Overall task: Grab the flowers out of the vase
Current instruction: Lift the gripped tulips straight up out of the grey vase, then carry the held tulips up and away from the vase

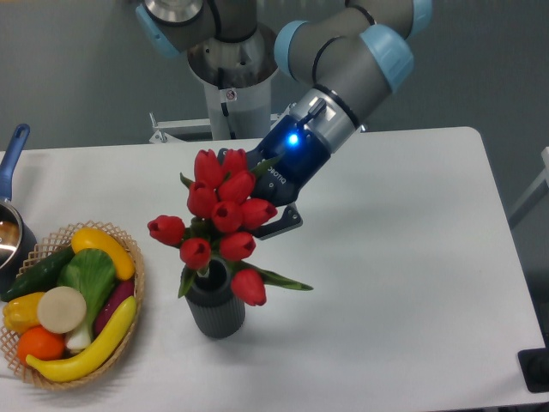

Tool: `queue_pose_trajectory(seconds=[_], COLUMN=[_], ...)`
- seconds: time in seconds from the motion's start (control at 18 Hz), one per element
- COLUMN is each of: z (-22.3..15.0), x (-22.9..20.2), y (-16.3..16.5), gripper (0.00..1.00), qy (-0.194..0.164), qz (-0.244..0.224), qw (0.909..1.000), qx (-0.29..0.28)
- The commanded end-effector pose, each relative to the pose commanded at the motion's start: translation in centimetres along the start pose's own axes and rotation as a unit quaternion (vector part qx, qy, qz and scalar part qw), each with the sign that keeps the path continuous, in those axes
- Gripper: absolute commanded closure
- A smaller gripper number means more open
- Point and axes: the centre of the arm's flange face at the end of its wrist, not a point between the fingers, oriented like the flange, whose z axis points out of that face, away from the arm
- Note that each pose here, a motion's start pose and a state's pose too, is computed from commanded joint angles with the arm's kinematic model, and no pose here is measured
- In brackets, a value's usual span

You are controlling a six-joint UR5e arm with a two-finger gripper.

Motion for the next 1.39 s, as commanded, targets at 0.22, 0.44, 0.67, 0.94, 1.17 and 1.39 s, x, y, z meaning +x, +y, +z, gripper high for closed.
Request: queue_pose_trajectory(seconds=[0.22, 0.44, 0.67, 0.94, 1.17, 1.39], z=[-1.3, -2.3, -4.1, -9.2, -14.3, -17.0], x=[0.6, 1.0, -0.1, -3.4, -7.3, -8.5], y=[-1.3, -3.9, -4.5, -2.3, 1.2, 3.5], gripper=[0.66, 0.66, 0.66, 0.66, 0.66, 0.66], qy=[-0.010, -0.019, -0.037, -0.086, -0.132, -0.156], qz=[-0.004, -0.010, -0.015, -0.038, -0.058, -0.066], qw=[0.9999, 0.9997, 0.9991, 0.9954, 0.9894, 0.9854], qx=[0.004, 0.010, 0.014, 0.016, 0.016, 0.014])
